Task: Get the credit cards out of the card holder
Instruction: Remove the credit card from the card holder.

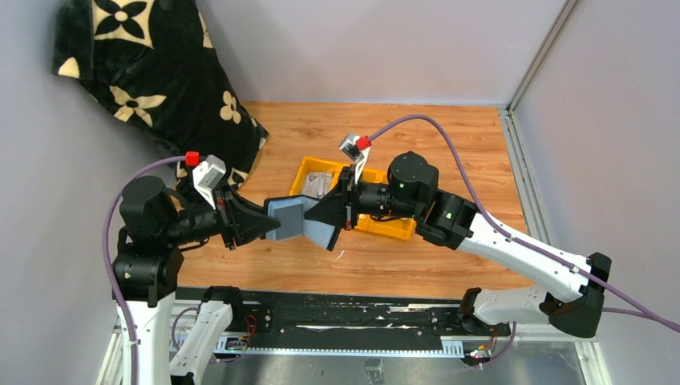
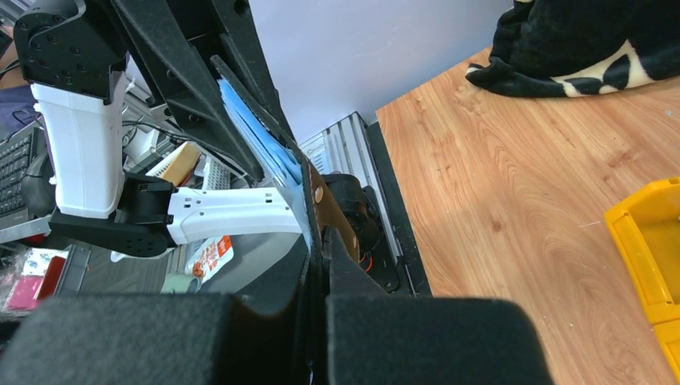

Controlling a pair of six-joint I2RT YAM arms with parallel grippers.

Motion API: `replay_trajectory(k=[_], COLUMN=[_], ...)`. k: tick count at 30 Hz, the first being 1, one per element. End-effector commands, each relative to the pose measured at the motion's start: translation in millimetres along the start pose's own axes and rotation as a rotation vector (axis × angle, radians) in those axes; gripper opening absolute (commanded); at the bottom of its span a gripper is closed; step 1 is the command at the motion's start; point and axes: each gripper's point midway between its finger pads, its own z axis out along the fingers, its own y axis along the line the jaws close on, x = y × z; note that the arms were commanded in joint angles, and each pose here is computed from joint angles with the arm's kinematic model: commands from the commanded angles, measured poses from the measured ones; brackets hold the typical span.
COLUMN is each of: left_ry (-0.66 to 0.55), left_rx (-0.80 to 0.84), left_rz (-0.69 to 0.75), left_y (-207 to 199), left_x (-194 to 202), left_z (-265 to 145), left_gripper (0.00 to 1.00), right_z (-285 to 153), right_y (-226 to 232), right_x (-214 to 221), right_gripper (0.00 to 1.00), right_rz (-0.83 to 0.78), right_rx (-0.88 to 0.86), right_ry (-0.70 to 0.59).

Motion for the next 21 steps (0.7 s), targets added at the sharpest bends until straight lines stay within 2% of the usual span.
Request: replay_trajectory(k=[1, 4, 21], left_ry=[0.003, 0.004, 0.007], left_rx=[0.075, 0.109, 0.157], left_rz=[0.042, 0.061, 0.096], left_y=[-19, -29, -40], left_x=[0, 0, 3], left_z=[-4, -6, -10], left_gripper=[0.25, 0.30, 0.29], right_z=[-6, -7, -11], right_y=[8, 7, 13], right_x=[-12, -13, -13], right_gripper=[0.00, 0.00, 0.00], right_rz=[-0.035, -0.039, -0.048], right_rx=[-0.024, -0.014, -0.034], right_ry=[-0.033, -0.040, -0.020])
